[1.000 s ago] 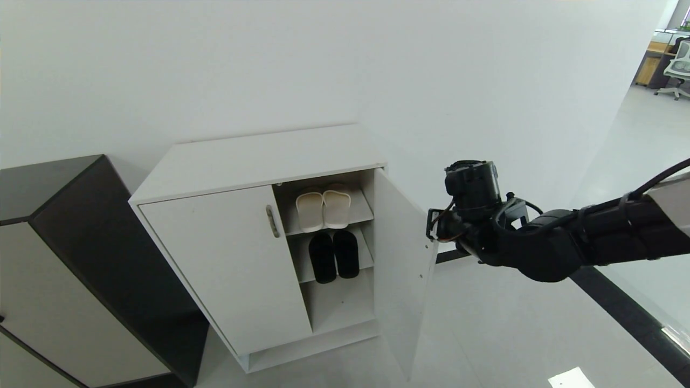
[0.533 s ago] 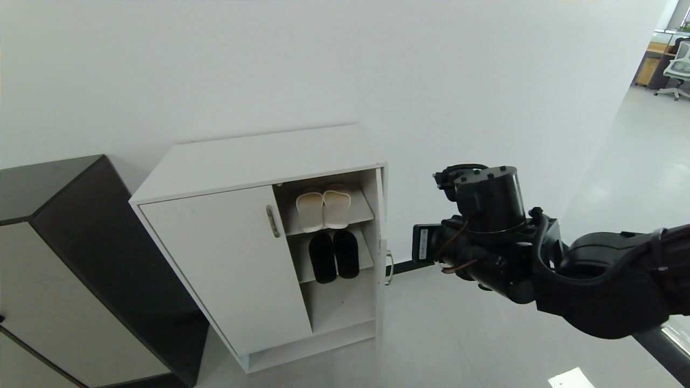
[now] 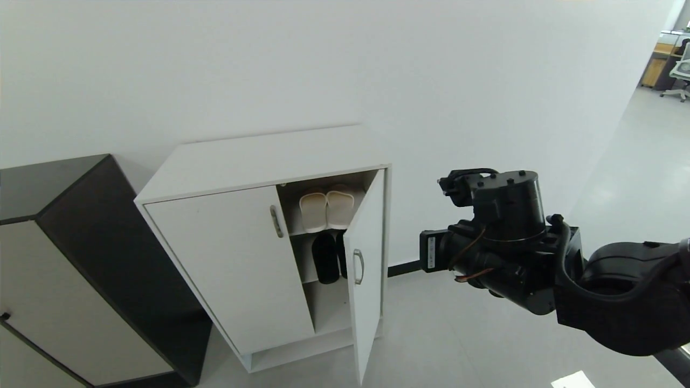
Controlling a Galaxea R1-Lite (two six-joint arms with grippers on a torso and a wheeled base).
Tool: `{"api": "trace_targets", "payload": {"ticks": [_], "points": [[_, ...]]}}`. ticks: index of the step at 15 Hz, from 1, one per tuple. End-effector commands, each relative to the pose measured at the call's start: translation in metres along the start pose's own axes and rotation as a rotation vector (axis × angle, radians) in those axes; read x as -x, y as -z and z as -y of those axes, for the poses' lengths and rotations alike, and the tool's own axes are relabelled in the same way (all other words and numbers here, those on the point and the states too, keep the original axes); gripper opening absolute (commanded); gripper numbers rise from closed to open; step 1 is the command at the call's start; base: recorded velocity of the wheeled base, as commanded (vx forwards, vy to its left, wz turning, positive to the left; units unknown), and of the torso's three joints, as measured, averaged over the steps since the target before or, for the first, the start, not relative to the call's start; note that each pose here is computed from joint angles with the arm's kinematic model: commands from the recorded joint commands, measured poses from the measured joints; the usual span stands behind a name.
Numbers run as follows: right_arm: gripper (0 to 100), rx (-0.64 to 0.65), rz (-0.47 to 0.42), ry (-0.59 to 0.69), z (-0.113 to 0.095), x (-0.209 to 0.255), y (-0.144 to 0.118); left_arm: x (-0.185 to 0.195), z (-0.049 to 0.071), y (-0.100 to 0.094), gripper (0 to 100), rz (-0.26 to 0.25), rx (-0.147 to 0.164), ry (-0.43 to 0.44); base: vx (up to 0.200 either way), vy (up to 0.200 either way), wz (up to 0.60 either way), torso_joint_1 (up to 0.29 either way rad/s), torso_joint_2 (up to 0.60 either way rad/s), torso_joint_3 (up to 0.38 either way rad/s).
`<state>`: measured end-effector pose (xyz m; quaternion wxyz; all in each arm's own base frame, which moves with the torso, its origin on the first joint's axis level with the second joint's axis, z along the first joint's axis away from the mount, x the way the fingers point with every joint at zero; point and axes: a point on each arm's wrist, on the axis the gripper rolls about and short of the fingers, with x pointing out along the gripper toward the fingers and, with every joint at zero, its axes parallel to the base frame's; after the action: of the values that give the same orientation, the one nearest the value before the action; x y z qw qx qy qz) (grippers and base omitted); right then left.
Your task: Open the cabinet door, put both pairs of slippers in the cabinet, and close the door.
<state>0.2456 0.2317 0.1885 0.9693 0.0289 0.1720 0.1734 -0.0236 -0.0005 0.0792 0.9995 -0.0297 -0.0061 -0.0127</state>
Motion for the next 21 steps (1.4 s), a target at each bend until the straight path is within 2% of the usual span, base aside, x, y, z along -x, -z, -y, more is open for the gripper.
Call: {"api": "trace_targets", "payload": {"ticks": [1,4,7,9,11,13,18,21], "points": [[0,0.002,-0.004,-0.002,0.0,0.0,0.001,0.0,0.0,0.0,0,0.001,0.0,-0.001,0.0,0.0,0.6,0.002,0.0,0.012],[0,0.0,-0.016,-0.009,0.002,-0.002,0.004,0.0,0.0,0.0,0,0.001,0.0,-0.001,0.0,0.0,0.6,0.002,0.0,-0.001],[0,0.018,0.036,-0.003,0.033,-0.005,0.005,0.0,0.0,0.0,0,0.001,0.0,-0.001,0.0,0.0,0.2,-0.001,0.0,0.002],[0,0.111,0.061,-0.135,0.057,-0.003,0.027,0.0,0.0,0.0,0,0.001,-0.001,-0.001,0.0,0.0,0.0,0.0,0.0,0.0],[0,0.177,0.1,-0.142,0.075,-0.01,0.041,0.0,0.0,0.0,0,-0.001,-0.003,0.001,0.0,0.0,0.0,0.0,0.0,0.0],[0,0.177,0.078,-0.195,0.083,-0.01,0.046,0.0,0.0,0.0,0,0.001,-0.006,0.001,0.0,0.0,0.0,0.0,0.0,0.0],[0,0.169,0.045,-0.199,0.094,-0.014,0.052,0.0,0.0,0.0,0,-0.001,-0.006,0.002,0.2,0.0,0.0,0.0,0.0,0.0],[0,0.165,0.044,-0.197,0.096,-0.018,0.052,0.0,0.0,0.0,0,-0.001,-0.006,0.002,0.0,0.0,0.0,0.0,0.0,0.0]]}}
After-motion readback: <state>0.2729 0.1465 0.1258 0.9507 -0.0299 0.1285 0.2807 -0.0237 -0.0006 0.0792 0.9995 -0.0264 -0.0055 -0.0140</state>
